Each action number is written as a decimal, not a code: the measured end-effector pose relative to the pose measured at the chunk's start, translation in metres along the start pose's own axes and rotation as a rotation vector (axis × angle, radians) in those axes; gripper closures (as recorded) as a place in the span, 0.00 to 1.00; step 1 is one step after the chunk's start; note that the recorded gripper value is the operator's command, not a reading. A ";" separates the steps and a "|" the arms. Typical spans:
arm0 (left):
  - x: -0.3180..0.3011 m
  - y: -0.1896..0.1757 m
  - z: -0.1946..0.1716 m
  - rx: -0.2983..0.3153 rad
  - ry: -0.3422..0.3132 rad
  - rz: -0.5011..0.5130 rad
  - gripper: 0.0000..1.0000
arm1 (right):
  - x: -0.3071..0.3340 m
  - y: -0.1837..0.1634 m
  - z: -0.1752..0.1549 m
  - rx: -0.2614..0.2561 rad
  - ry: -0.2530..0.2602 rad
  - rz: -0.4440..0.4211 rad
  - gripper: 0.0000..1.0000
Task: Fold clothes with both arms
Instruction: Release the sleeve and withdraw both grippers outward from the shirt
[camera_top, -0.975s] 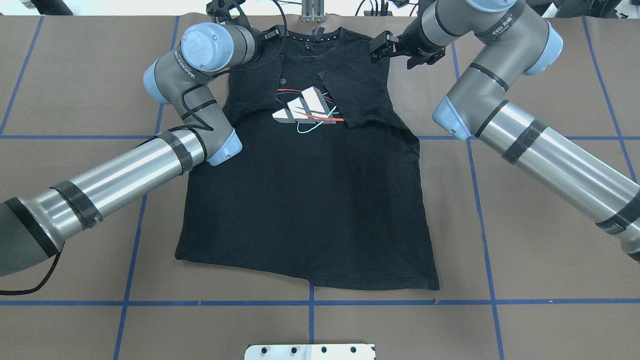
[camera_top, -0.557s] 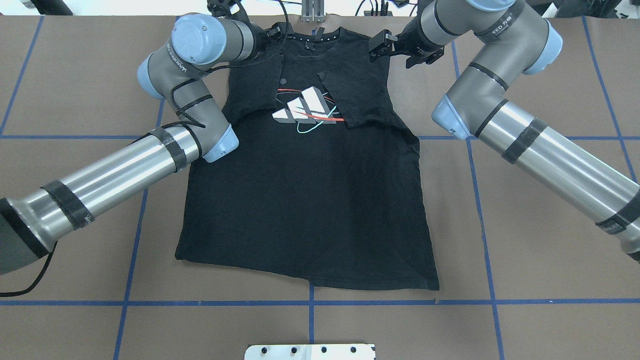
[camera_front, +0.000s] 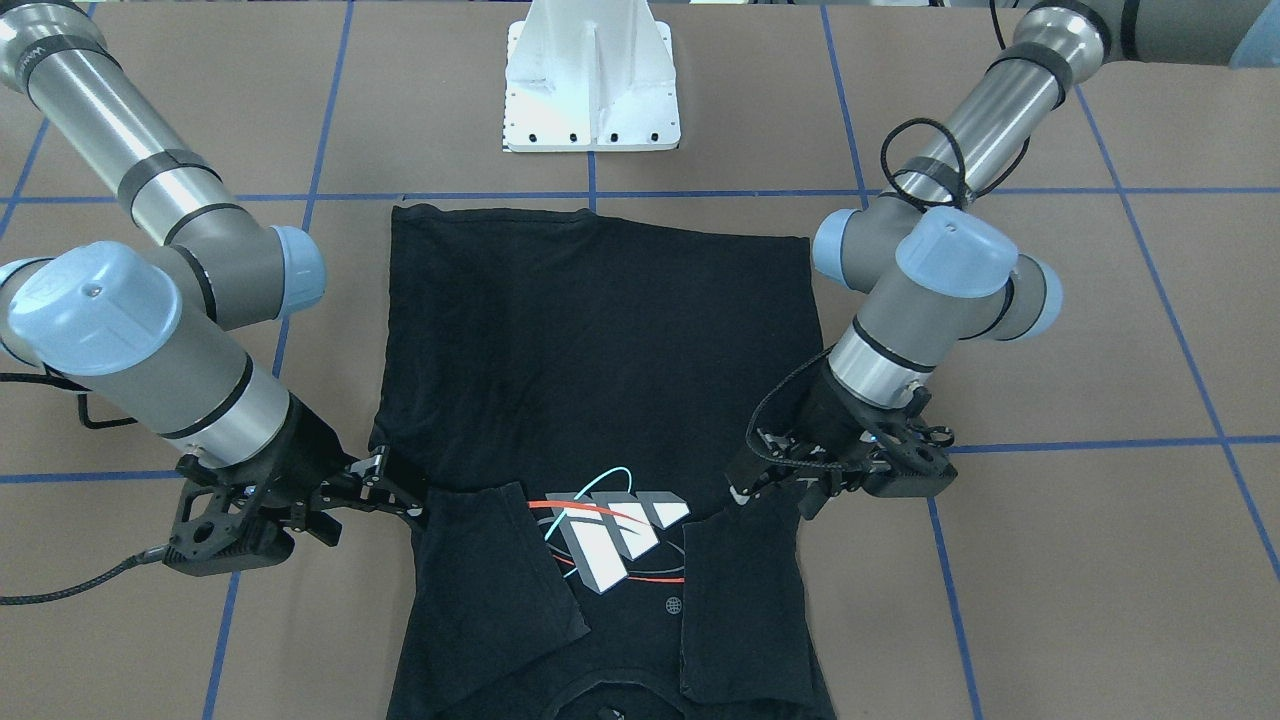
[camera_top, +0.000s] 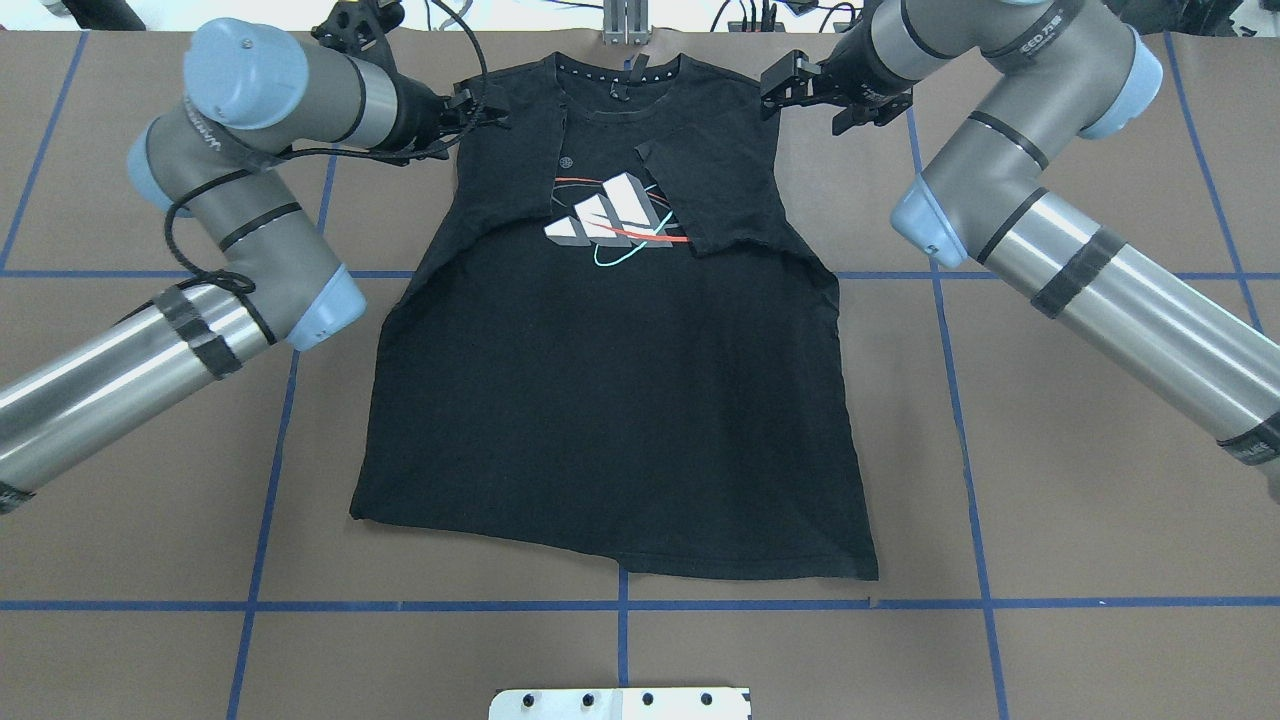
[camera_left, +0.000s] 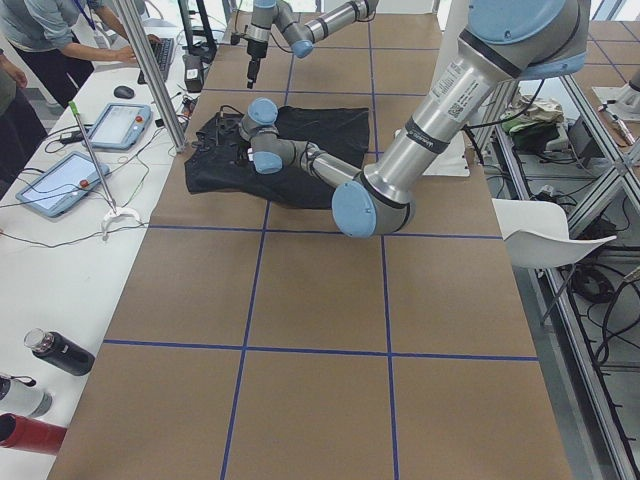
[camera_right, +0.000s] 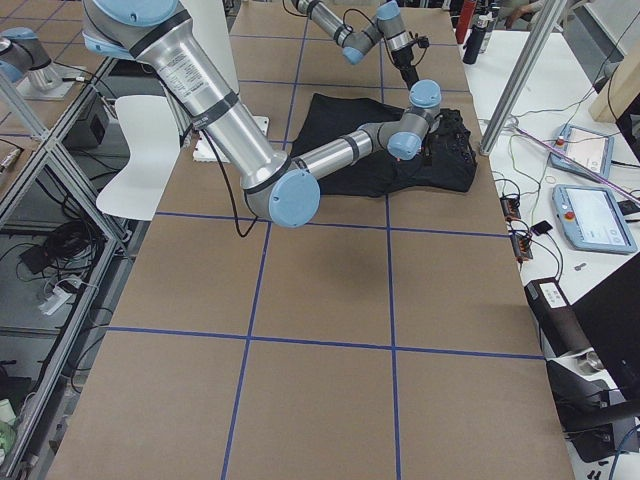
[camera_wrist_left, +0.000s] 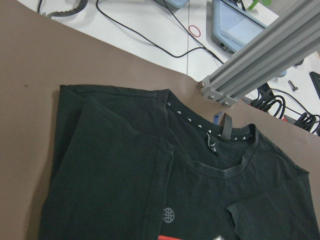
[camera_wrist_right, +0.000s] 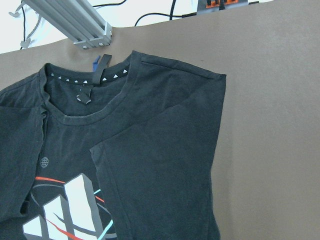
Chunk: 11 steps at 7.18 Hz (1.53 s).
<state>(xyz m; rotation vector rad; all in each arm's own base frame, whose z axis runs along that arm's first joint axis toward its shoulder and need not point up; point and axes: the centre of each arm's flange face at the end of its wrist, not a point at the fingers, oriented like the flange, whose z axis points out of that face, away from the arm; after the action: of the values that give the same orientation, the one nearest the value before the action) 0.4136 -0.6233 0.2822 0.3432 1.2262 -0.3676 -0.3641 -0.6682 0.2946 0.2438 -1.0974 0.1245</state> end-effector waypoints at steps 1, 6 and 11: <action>-0.013 0.013 -0.033 -0.043 -0.013 0.014 0.00 | 0.020 0.007 -0.013 -0.024 0.001 0.019 0.00; -0.067 0.066 -0.120 -0.175 -0.043 0.046 0.00 | 0.069 0.118 -0.108 -0.167 0.048 0.102 0.00; -0.139 0.110 -0.171 -0.179 0.054 0.096 0.00 | 0.076 0.262 -0.079 -0.390 0.069 0.054 0.00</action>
<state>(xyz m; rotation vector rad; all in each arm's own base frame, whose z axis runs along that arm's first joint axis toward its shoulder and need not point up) 0.2775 -0.4370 0.3694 0.2581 1.2807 -0.1654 -0.3190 -0.3959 0.3635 -0.1385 -1.0366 -0.0338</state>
